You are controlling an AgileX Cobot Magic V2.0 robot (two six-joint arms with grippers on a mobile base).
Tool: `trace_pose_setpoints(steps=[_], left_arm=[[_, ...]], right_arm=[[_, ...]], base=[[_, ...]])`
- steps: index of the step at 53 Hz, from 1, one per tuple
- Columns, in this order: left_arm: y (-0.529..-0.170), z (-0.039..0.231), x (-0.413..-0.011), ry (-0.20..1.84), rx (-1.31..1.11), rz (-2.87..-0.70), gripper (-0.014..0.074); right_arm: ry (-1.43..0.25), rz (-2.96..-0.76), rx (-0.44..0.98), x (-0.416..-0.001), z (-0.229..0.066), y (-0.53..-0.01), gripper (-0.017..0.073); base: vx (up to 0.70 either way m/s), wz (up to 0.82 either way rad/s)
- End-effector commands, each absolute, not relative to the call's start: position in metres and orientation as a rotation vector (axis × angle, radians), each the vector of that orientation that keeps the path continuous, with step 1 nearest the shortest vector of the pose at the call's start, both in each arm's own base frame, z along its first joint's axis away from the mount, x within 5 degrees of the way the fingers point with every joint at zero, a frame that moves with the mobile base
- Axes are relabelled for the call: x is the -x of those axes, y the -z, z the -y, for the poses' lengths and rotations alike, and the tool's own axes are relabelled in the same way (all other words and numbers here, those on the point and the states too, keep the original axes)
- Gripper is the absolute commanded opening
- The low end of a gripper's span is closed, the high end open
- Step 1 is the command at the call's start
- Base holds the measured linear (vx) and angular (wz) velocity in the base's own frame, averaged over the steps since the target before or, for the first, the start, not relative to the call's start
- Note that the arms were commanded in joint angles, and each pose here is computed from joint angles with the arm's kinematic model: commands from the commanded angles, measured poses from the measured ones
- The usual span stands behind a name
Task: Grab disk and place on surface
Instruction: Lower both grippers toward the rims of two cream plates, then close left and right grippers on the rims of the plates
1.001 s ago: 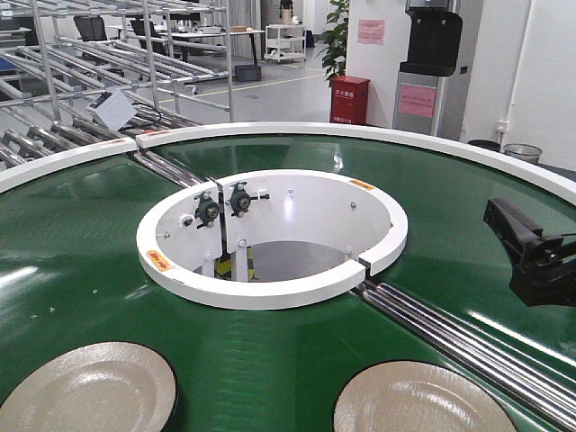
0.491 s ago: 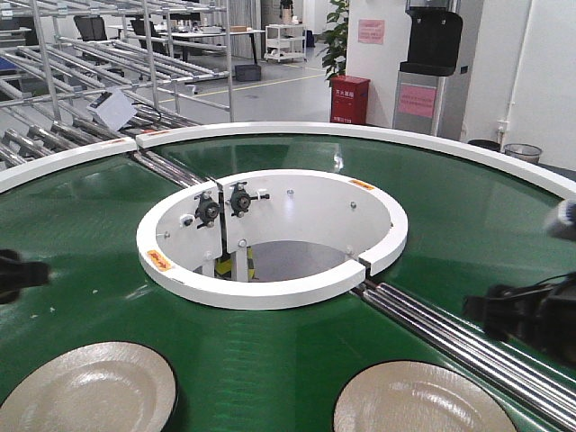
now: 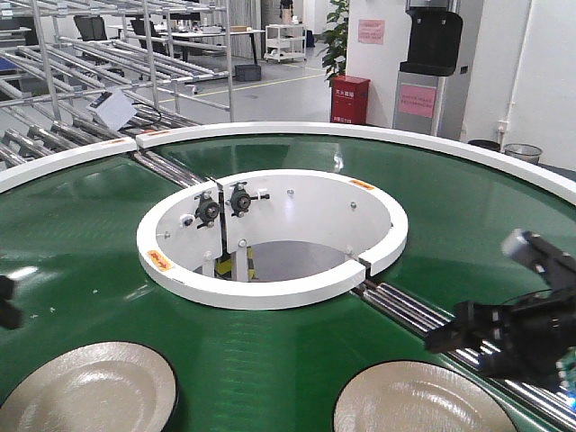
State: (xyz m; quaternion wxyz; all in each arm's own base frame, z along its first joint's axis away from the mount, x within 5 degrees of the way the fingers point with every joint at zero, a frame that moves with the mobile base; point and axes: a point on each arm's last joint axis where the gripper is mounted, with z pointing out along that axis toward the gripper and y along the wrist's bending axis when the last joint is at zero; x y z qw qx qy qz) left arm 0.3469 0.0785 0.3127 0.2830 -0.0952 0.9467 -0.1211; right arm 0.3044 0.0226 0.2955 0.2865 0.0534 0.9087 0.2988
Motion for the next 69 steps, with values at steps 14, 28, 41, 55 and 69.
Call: trace_pose_setpoints(steps=[14, 28, 41, 55, 69], left_arm=[[-0.279, -0.124, -0.363, 0.425, 0.361, -2.520, 0.0532], [-0.225, -0.121, -0.386, 0.633, 0.316, -2.571, 0.0532], [-0.205, -0.108, -0.397, 0.754, 0.291, -2.568, 0.0532], [-0.178, -0.079, -0.408, 0.866, 0.207, -2.628, 0.0510], [-0.184, -0.061, -0.411, 1.037, 0.148, -2.558, -0.0010]], right_arm=[[-0.874, -2.270, -0.222, -0.301, 0.018, -0.322, 0.0564], [-0.888, -2.224, -0.209, -0.303, 0.017, -0.325, 0.0564], [-0.889, -2.207, -0.219, -0.304, 0.018, -0.326, 0.0564], [-0.891, -2.214, -0.211, -0.304, 0.017, -0.326, 0.0564], [-0.836, -2.253, -0.230, -0.303, 0.021, -0.322, 0.0564]], base=[[0.00, 0.00], [0.00, 0.00], [0.00, 0.00], [0.00, 0.00], [0.00, 0.00]])
